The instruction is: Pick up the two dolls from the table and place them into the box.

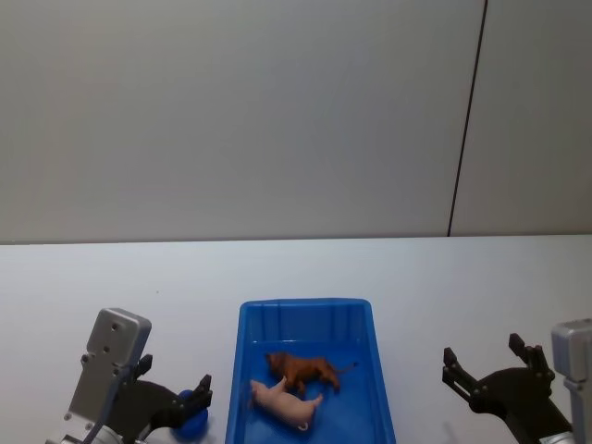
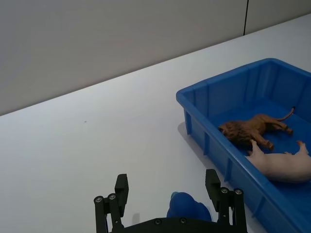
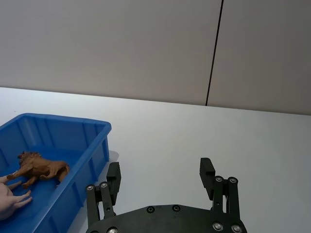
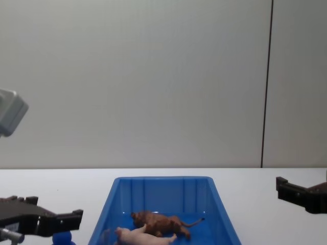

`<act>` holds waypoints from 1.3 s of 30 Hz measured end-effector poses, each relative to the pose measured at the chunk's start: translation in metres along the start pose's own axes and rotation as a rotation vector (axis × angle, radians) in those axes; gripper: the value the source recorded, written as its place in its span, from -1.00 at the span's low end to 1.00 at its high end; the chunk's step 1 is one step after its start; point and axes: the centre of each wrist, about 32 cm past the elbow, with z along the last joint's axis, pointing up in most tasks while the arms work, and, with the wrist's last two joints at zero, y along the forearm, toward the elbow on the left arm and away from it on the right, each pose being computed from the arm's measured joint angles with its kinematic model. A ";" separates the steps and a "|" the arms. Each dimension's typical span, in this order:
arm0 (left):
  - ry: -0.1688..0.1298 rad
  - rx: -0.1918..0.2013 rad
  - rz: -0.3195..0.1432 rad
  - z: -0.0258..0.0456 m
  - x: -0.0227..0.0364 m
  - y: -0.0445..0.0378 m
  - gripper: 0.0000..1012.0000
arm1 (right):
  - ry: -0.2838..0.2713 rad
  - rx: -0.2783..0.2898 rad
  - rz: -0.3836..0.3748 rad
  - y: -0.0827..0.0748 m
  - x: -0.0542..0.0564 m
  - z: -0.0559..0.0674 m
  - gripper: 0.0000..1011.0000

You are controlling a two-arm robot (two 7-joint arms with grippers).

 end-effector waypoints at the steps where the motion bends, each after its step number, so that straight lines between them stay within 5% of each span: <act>1: 0.001 0.004 -0.001 -0.0005 0.0005 -0.0005 0.98 | 0.000 0.000 0.000 0.000 0.000 0.000 0.98; 17: 0.013 0.061 -0.044 -0.0108 0.0069 -0.0115 0.84 | 0.000 0.000 0.000 0.000 0.000 0.000 0.98; 39: 0.029 0.081 -0.054 -0.0166 0.0025 -0.0115 -0.43 | 0.000 0.000 0.000 0.000 0.000 0.000 0.98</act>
